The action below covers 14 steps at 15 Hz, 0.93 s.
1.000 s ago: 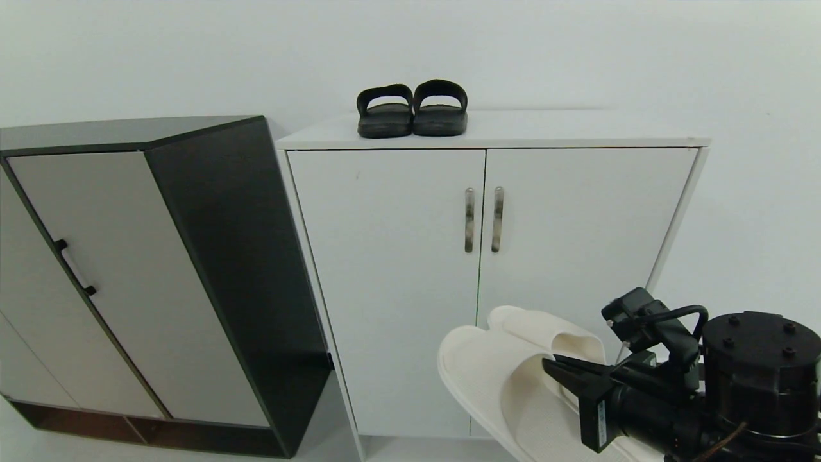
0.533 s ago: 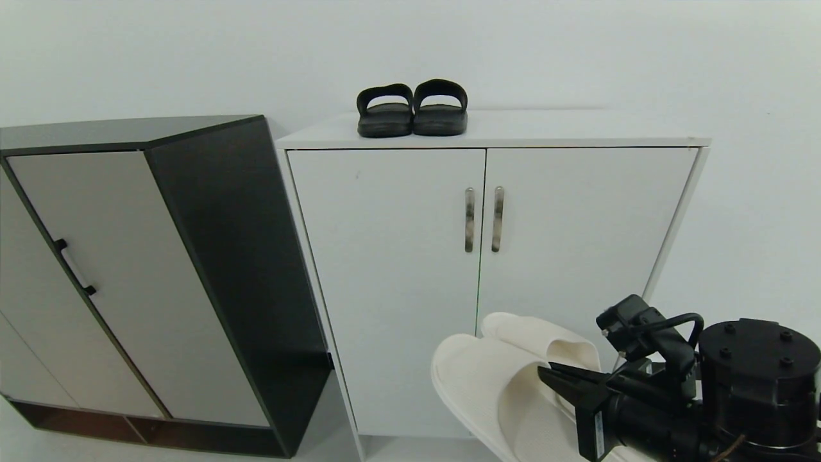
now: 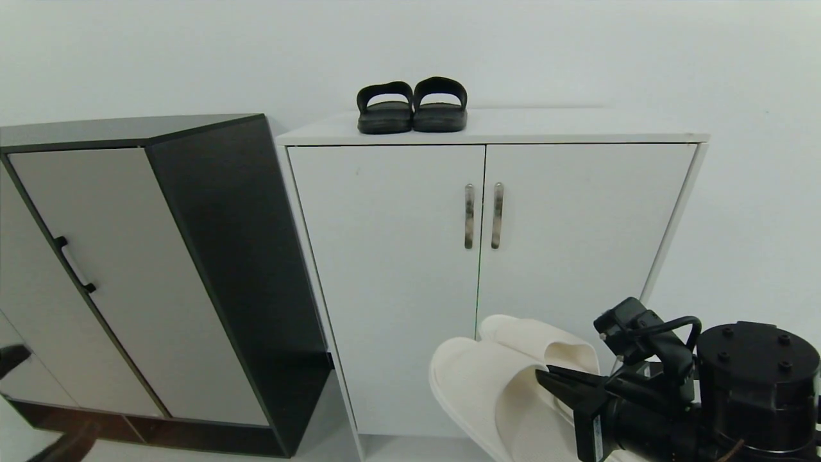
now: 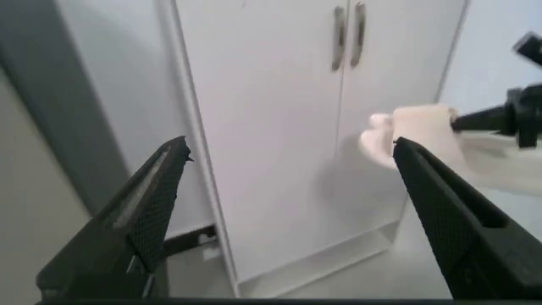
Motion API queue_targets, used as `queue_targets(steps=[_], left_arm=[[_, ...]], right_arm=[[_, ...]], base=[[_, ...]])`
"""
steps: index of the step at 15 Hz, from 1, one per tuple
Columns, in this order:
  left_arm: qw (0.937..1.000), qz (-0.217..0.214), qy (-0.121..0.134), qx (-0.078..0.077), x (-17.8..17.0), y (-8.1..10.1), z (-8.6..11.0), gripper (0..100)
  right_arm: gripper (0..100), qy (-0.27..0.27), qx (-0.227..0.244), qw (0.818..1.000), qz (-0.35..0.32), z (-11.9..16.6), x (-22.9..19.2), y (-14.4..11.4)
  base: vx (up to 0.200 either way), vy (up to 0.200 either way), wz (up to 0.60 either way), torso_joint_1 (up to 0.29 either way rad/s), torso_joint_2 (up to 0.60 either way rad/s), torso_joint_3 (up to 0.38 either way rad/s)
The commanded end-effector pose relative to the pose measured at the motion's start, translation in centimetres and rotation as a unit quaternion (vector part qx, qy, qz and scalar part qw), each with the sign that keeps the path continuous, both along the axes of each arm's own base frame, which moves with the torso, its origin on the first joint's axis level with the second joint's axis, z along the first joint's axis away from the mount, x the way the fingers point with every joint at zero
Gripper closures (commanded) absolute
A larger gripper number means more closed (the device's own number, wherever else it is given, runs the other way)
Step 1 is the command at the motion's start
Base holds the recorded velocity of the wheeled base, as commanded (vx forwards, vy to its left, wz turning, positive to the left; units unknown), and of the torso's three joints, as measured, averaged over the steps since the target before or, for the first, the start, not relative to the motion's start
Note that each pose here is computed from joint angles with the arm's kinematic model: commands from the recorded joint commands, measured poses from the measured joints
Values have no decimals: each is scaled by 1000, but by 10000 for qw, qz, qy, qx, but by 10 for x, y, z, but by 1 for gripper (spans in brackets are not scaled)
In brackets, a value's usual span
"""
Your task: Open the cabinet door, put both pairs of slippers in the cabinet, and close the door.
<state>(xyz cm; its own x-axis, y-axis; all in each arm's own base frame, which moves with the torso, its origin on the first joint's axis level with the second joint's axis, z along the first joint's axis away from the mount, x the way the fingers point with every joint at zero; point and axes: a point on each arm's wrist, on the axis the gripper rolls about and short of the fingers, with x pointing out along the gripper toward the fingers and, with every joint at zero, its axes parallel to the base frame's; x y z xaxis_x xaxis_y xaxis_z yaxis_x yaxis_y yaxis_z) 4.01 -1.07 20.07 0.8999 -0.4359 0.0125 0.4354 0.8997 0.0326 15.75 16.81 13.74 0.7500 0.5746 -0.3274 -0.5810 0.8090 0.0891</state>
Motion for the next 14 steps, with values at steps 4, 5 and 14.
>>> queue_targets(steps=[4, 5, 14], left_arm=[[9805, -1941, 307, -96, 86, -52, 38, 0], [9758, -2149, 396, -61, 95, -69, 42, 0], [9427, -3086, 1156, -527, 171, -190, 40, 0]], right_arm=[[100, -47, 48, 10000, 34, 2, -2, -1], [100, -49, 46, 10000, 27, 1, -3, -1], [100, 40, -38, 10000, 16, -4, -3, -2]], base=[[0, 0, 0, 0, 0, 0], [0, 0, 0, 0, 0, 0], [0, 0, 0, 0, 0, 0]])
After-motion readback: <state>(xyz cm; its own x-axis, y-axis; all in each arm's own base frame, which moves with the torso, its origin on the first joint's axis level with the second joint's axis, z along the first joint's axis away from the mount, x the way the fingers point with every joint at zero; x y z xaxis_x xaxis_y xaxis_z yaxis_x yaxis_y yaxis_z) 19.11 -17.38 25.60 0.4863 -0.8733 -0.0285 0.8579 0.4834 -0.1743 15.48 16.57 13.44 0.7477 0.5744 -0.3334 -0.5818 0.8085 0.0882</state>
